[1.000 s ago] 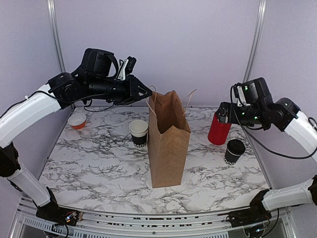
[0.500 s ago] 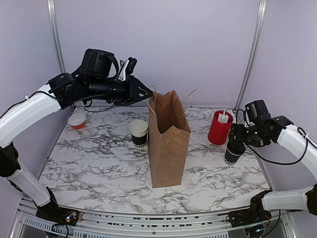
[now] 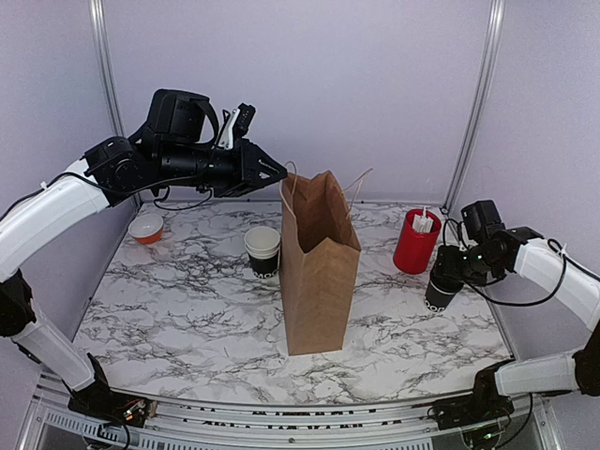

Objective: Pack the takeout coffee

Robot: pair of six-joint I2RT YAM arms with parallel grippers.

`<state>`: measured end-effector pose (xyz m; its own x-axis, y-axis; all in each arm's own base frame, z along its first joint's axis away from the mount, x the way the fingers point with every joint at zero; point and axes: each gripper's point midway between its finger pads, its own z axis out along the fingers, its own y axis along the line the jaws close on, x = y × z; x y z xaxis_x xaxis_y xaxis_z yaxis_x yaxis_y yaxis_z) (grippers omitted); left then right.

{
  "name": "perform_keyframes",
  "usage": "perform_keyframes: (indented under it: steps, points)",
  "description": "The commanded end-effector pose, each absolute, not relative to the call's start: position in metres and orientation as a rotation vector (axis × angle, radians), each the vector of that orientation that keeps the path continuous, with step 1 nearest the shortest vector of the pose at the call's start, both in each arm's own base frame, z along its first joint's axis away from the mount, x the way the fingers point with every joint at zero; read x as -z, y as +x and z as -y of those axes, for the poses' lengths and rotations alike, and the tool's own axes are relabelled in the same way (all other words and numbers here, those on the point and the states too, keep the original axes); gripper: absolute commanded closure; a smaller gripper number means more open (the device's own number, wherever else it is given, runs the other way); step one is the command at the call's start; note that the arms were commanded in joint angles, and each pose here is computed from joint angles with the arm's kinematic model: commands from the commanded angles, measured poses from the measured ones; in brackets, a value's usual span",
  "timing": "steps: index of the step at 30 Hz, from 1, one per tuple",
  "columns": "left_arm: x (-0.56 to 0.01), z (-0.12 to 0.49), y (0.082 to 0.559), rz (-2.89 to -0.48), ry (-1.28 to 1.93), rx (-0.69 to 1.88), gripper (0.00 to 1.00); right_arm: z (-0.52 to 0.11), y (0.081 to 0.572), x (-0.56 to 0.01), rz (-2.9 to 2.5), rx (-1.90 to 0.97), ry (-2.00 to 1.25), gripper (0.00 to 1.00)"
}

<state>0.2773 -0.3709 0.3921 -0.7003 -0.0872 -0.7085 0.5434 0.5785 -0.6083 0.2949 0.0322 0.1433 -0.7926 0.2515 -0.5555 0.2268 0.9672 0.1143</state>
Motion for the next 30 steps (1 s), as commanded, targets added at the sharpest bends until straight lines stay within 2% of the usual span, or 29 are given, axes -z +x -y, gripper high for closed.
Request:
perform_keyframes:
  steps: [1, 17, 30]
  points:
    - [-0.406, 0.365, 0.273, -2.047, 0.372, 1.148, 0.77, -0.029, 0.302, -0.149, -2.482, -0.048, 0.338, 0.17]
    - [-0.403, 0.366, 0.274, -2.054, 0.374, 1.145, 0.77, -0.024, 0.299, -0.129, -2.537, 0.014, 0.323, 0.22]
    - [-0.403, 0.367, 0.273, -2.056, 0.376, 1.149, 0.77, -0.022, 0.299, -0.146, -2.534, 0.038, 0.294, 0.37]
